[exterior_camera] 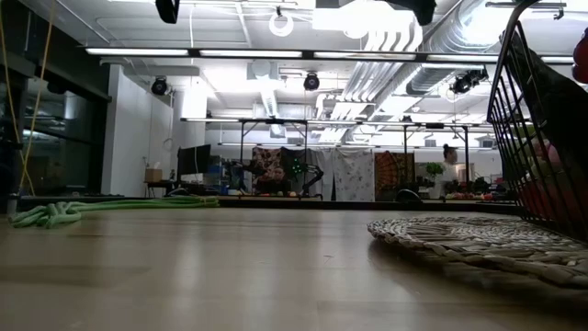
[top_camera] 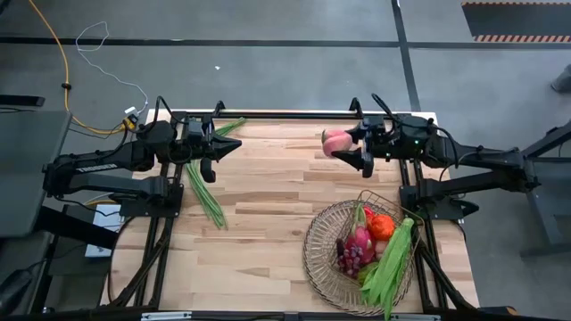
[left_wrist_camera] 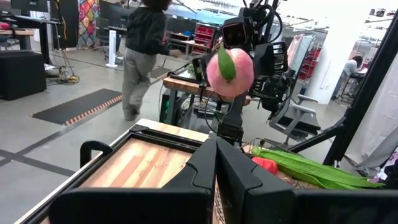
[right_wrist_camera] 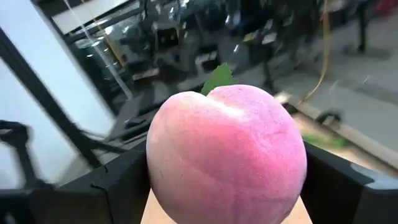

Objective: Build produce basket
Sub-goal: Put the peach into the wire basket

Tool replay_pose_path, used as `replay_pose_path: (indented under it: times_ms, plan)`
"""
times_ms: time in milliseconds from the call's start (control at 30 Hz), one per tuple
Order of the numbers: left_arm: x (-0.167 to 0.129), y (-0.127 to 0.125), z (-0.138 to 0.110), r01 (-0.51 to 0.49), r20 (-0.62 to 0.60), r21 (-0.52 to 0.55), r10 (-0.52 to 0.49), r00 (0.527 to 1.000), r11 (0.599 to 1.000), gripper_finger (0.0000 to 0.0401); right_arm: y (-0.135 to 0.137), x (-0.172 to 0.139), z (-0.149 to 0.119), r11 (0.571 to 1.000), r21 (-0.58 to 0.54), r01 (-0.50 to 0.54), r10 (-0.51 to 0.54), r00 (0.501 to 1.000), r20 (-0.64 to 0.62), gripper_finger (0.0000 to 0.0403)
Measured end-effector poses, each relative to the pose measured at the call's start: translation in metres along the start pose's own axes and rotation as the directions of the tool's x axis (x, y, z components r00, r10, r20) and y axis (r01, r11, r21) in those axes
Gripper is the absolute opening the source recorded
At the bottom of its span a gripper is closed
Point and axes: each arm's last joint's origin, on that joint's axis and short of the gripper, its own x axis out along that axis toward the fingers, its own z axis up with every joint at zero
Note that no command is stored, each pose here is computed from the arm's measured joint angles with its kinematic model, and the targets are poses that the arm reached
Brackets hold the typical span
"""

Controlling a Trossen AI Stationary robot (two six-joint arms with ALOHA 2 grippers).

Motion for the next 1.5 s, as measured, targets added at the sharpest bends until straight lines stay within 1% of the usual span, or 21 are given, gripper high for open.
replay_pose_path:
  times_ms: [67, 133, 167, 233, 333, 433, 500, 533, 567, 600, 700, 800, 900, 1033, 1167, 1233, 1300, 1433, 1500]
  plan:
    - [0.0, 0.0, 0.0, 0.0, 0.0, 0.0, 0.0, 1.0, 1.0, 0.0, 0.003, -0.002, 0.001, 0.996, 0.077, -0.035, 0.041, 0.997, -0.071, 0.0316]
    - [0.0, 0.0, 0.0, 0.0, 0.0, 0.0, 0.0, 1.0, 1.0, 0.0, 0.01, -0.007, 0.001, 0.987, 0.151, -0.059, 0.084, 0.982, -0.171, 0.0316]
    - [0.0, 0.0, 0.0, 0.0, 0.0, 0.0, 0.0, 1.0, 1.0, 0.0, 0.014, -0.01, -0.001, 0.982, 0.184, -0.052, 0.095, 0.968, -0.233, 0.0316]
    - [0.0, 0.0, 0.0, 0.0, 0.0, 0.0, 0.0, 1.0, 1.0, 0.0, 0.022, -0.017, -0.008, 0.969, 0.246, -0.008, 0.101, 0.924, -0.369, 0.0316]
    - [0.0, 0.0, 0.0, 0.0, 0.0, 0.0, 0.0, 1.0, 1.0, 0.0, 0.036, -0.029, -0.023, 0.94, 0.334, 0.071, 0.129, 0.832, -0.54, 0.0316]
    - [0.0, 0.0, 0.0, 0.001, 0.0, 0.0, -0.001, 1.0, 1.0, 0.0, 0.048, -0.041, -0.046, 0.906, 0.375, 0.196, 0.142, 0.694, -0.706, 0.0316]
    - [0.0, 0.0, 0.0, 0.001, 0.0, 0.0, -0.001, 1.0, 1.0, 0.0, 0.054, -0.047, -0.062, 0.888, 0.37, 0.274, 0.133, 0.617, -0.775, 0.0316]
    - [0.0, 0.0, 0.0, 0.001, -0.001, 0.0, -0.001, 1.0, 1.0, 0.0, 0.057, -0.051, -0.07, 0.885, 0.351, 0.306, 0.118, 0.581, -0.805, 0.0316]
    - [0.0, 0.0, 0.0, 0.002, 0.0, 0.0, -0.002, 1.0, 1.0, 0.0, 0.058, -0.054, -0.078, 0.883, 0.322, 0.342, 0.089, 0.55, -0.83, 0.0316]
    - [0.0, 0.0, 0.0, 0.002, 0.0, -0.001, -0.002, 1.0, 1.0, 0.0, 0.059, -0.056, -0.085, 0.88, 0.29, 0.375, 0.052, 0.531, -0.845, 0.0316]
    - [0.0, 0.0, 0.0, 0.001, 0.0, -0.008, -0.001, 1.0, 1.0, 0.0, 0.057, -0.062, -0.101, 0.866, 0.191, 0.461, -0.078, 0.504, -0.86, 0.0318]
    - [0.0, 0.0, 0.0, 0.0, 0.0, -0.008, 0.0, 1.0, 1.0, 0.0, 0.054, -0.065, -0.111, 0.859, 0.117, 0.499, -0.171, 0.495, -0.852, 0.0324]
    - [0.0, 0.0, 0.0, 0.0, 0.0, -0.008, 0.0, 1.0, 1.0, 0.0, 0.053, -0.065, -0.115, 0.855, 0.099, 0.51, -0.202, 0.501, -0.841, 0.033]
    - [0.0, 0.0, 0.0, 0.0, 0.0, -0.008, 0.0, 1.0, 1.0, 0.0, 0.051, -0.066, -0.118, 0.853, 0.067, 0.518, -0.232, 0.49, -0.84, 0.0335]
    - [0.0, 0.0, 0.0, 0.0, 0.0, -0.008, 0.0, 1.0, 1.0, 0.0, 0.049, -0.065, -0.116, 0.85, 0.037, 0.526, -0.293, 0.53, -0.796, 0.0336]
    - [0.0, 0.0, 0.0, 0.0, 0.0, -0.012, 0.0, 1.0, 1.0, 0.0, 0.048, -0.065, -0.117, 0.846, 0.023, 0.533, -0.316, 0.535, -0.784, 0.0336]
    - [0.0, 0.0, 0.0, 0.0, 0.0, -0.018, 0.0, 1.0, 1.0, 0.0, 0.047, -0.065, -0.118, 0.841, 0.005, 0.542, -0.328, 0.517, -0.791, 0.0337]
    - [0.0, 0.0, 0.0, 0.0, 0.0, -0.032, 0.0, 1.0, 0.999, 0.0, 0.048, -0.064, -0.124, 0.821, -0.022, 0.571, -0.339, 0.457, -0.822, 0.0337]
    - [0.0, 0.0, 0.0, 0.0, 0.0, -0.034, 0.0, 1.0, 0.999, 0.0, 0.048, -0.061, -0.127, 0.816, -0.038, 0.576, -0.351, 0.442, -0.825, 0.0337]
